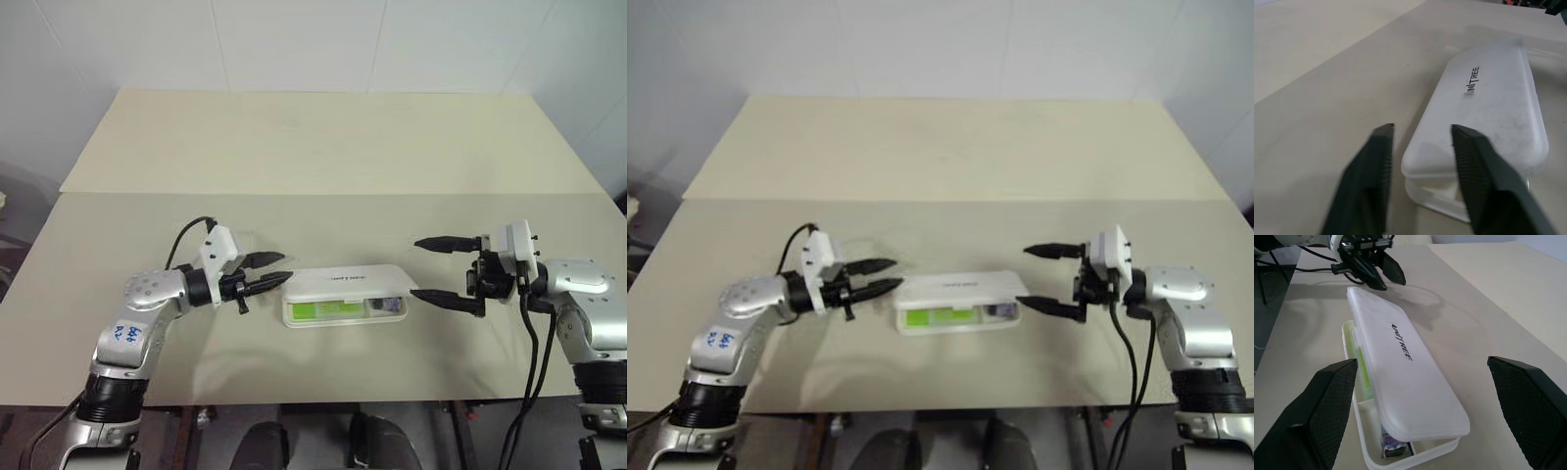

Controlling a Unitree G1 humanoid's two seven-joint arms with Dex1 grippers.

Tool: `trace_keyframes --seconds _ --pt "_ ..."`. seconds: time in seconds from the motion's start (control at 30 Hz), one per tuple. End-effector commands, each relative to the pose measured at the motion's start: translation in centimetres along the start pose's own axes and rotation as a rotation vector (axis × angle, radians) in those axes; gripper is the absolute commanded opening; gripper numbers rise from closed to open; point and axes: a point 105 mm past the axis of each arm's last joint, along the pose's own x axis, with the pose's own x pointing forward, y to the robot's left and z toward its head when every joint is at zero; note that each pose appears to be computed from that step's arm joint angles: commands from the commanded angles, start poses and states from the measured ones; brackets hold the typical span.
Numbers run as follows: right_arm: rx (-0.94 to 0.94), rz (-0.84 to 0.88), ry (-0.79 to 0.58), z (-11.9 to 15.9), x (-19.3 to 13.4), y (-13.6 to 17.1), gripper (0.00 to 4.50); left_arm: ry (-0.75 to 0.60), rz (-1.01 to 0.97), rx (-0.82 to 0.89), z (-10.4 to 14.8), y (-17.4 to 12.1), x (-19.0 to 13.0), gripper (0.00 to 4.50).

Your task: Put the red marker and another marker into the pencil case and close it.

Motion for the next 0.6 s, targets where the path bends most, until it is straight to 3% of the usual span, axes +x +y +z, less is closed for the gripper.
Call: trace_keyframes --seconds 0.03,0.33,0.43,0.6 --pt "-0.040 0.015 -0.016 0.8 0.1 -0.1 4.50 -0.046 -0.036 0.020 0.3 -0.6 0.3 2.99" --pt "-0.042 -0.004 -0.011 1.1 -0.4 0.2 4.50 -0.057 -0.192 0.013 -0.3 -2.2 2.9 2.99" --pt "-0.042 -0.015 -0.010 1.0 -0.6 0.4 4.50 -0.024 -0.215 0.071 -0.8 -2.4 3.2 2.35" --pt "-0.041 -0.030 -0.010 1.0 -0.8 0.6 4.50 0.004 -0.237 0.117 -1.1 -2.4 3.4 0.66"
